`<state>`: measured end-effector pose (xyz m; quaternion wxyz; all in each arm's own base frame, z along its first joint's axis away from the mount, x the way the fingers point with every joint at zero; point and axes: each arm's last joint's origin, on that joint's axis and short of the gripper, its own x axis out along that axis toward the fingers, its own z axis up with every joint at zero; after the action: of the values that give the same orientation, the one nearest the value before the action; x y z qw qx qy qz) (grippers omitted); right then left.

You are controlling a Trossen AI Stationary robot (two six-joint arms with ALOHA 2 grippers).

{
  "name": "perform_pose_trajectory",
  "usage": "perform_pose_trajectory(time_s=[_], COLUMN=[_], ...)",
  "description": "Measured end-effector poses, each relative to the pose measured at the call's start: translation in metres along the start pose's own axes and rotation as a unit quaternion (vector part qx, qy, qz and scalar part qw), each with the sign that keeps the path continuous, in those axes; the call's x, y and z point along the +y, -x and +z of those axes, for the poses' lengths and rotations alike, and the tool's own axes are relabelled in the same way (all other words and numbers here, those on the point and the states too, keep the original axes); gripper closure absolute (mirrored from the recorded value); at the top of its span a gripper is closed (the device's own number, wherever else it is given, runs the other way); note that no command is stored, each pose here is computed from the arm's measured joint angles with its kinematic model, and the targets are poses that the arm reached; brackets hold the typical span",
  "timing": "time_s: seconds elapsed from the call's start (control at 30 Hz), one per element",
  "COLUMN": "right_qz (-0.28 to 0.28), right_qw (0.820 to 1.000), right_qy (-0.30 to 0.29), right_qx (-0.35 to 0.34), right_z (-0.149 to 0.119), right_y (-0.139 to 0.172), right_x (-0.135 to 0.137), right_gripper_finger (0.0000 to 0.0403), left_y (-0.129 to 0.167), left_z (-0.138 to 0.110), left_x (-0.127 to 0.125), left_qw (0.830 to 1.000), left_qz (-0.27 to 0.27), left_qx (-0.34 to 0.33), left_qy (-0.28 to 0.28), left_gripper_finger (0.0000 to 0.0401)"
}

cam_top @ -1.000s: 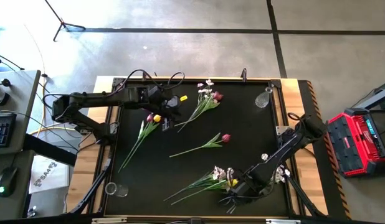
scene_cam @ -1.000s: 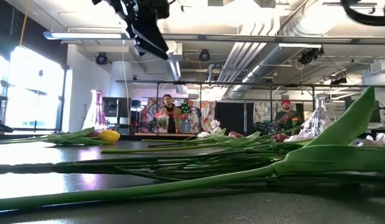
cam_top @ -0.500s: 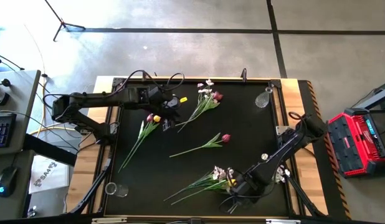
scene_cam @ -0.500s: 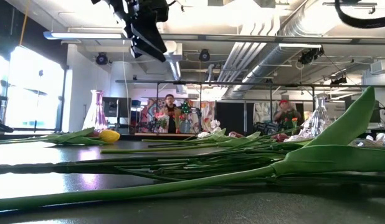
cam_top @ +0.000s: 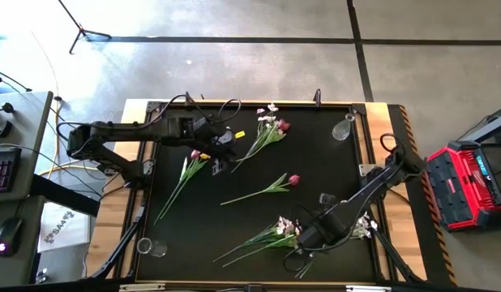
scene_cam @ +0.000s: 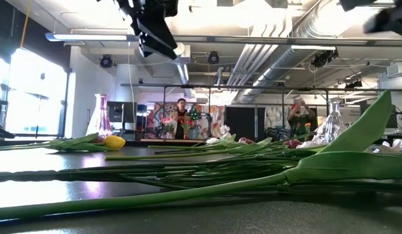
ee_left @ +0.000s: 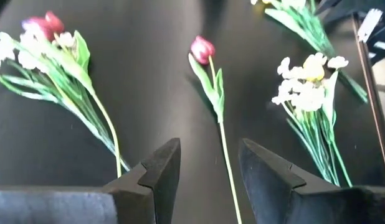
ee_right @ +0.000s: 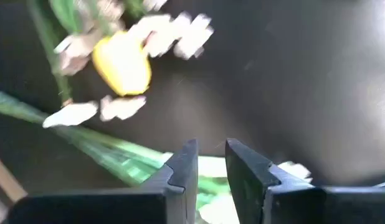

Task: Sort flowers into vase by color
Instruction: Put the bottom right white flower into the top right transparent vase

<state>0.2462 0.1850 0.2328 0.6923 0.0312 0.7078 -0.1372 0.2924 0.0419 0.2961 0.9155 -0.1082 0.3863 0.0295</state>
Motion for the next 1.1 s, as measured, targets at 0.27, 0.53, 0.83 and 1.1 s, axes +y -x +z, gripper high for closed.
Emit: perform_pose_trajectory(time_s=[0.27,0.53,0.83,1.1], right_qz=[0.022,0.034,0.097,0.087], right_qw=[0.998,0.987,0.974,0.975], right_qy=[0.043,0.157,0.205,0.206], right_qx=[0.031,0.009,0.007,0.005], right_z=[-0.002,-0.014,-0.041,-0.057], right_y=[-0.019,-0.035,-0.041,-0.059], right_x=[-0.001,0.011,0.035,0.038], right_gripper_finger=[0.0303,0.0275,0.0273,0.0273], left_y=[0.0,0.0,-0.001,-0.002], left_z=[0.004,0.004,0.003,0.003], left_x=[-0.002,-0.003,-0.012,-0.018], left_qw=[1.0,1.0,1.0,0.999], left_qz=[-0.003,-0.006,-0.002,0.041], left_qx=[-0.02,-0.022,-0.021,-0.031], left_qy=[-0.017,0.013,0.022,0.015], left_gripper_finger=[0.025,0.025,0.025,0.025])
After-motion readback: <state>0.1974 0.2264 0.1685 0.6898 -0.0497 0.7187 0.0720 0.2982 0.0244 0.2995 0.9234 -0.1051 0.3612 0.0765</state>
